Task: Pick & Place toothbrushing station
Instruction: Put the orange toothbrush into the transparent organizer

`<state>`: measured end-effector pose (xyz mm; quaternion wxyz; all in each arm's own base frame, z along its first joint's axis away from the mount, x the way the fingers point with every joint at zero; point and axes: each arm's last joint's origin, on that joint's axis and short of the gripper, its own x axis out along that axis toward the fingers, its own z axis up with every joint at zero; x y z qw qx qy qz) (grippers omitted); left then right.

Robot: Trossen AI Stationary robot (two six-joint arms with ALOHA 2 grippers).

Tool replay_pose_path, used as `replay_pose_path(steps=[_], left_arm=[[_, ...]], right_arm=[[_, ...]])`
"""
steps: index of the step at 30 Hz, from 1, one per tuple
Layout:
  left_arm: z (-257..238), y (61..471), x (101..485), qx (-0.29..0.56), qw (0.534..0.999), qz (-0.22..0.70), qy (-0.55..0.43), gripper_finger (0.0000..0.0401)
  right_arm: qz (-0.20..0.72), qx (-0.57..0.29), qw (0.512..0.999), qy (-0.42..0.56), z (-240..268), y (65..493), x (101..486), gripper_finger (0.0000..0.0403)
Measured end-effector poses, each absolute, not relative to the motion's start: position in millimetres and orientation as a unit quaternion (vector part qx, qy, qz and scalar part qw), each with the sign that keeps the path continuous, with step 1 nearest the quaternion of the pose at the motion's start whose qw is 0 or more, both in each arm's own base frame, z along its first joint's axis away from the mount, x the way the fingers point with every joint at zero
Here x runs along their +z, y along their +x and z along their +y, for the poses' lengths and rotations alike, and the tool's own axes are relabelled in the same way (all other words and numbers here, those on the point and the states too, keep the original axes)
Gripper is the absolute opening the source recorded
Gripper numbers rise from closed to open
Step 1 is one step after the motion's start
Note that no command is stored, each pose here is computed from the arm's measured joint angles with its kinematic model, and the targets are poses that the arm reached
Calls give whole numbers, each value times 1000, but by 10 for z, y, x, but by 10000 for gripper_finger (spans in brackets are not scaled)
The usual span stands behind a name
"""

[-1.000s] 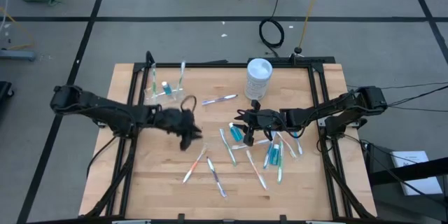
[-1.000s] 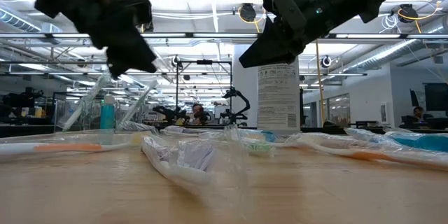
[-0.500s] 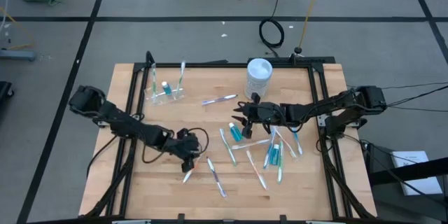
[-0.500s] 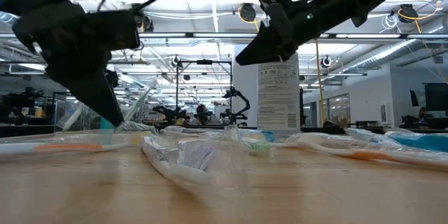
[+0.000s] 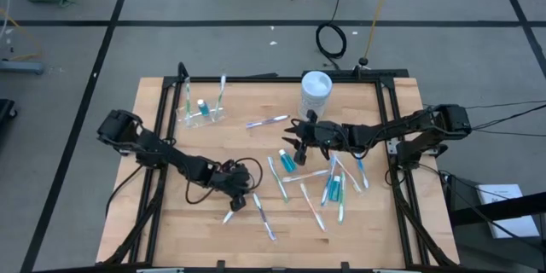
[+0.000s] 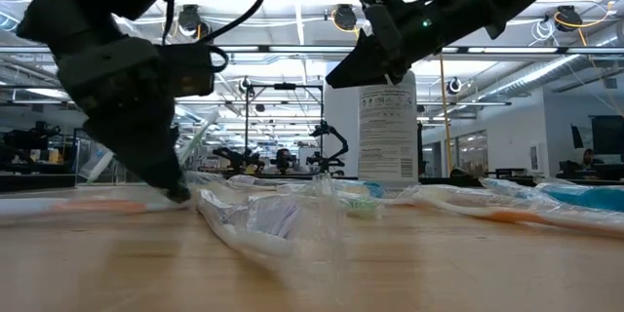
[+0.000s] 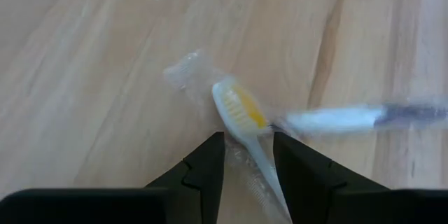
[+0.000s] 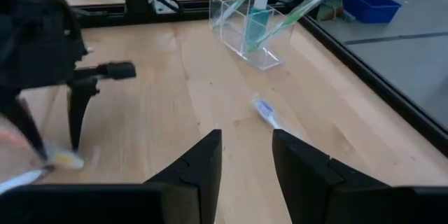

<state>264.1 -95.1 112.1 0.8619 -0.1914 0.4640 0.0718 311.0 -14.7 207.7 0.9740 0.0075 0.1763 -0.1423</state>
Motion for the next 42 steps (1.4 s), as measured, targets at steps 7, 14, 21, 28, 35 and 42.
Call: replay_pose_path(steps=[7,14,21,28,35,42], left_arm=[[-961,2624,1056,63,862,481,-147,123],[-940,2613,1053,63,862,485,-134,22],[-900,2563,1234,72,873,463,-131,14],[-770,2390,1680,148,900,393,-118,3],[-563,2152,2104,255,917,293,-85,2],[-313,1864,2459,381,904,185,-59,2]], right_arm=[[174,-144,974,8,-157,3111,2082,121],[174,-144,974,11,-157,3111,2081,121],[174,-144,974,12,-157,3111,2080,121],[176,-144,974,11,-157,3109,2075,121],[176,-144,974,11,-157,3109,2075,121],[176,-144,974,11,-157,3108,2075,121]])
